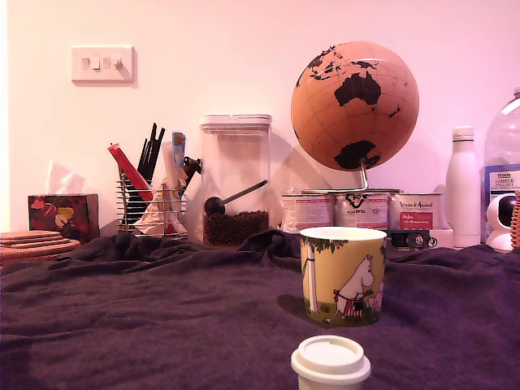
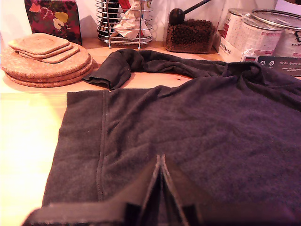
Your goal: Pick up the coffee capsules on the table and drop them inside the coffee cup
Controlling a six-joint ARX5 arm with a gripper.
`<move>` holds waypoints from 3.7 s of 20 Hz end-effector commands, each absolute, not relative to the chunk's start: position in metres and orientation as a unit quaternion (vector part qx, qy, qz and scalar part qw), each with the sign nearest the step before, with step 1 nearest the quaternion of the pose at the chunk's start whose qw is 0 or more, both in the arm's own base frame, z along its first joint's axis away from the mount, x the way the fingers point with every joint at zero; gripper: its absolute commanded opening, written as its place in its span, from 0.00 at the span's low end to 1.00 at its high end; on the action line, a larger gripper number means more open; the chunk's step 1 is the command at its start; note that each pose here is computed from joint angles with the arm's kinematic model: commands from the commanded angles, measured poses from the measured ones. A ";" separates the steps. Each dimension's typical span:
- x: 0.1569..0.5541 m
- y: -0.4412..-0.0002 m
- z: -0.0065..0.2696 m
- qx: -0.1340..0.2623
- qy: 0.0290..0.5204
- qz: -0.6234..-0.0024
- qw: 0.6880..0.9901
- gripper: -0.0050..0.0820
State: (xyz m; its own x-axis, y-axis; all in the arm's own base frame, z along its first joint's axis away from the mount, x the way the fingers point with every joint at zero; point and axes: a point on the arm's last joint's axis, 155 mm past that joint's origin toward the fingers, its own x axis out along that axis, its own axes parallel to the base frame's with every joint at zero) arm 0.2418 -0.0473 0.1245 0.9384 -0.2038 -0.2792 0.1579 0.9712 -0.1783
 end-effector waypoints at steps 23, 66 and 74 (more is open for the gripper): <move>0.188 -0.156 0.150 -0.119 0.137 -0.379 0.907 0.04; 0.119 -0.216 0.113 0.000 0.143 -0.535 0.833 0.84; 0.119 -0.217 0.097 0.003 0.154 -0.533 0.832 0.84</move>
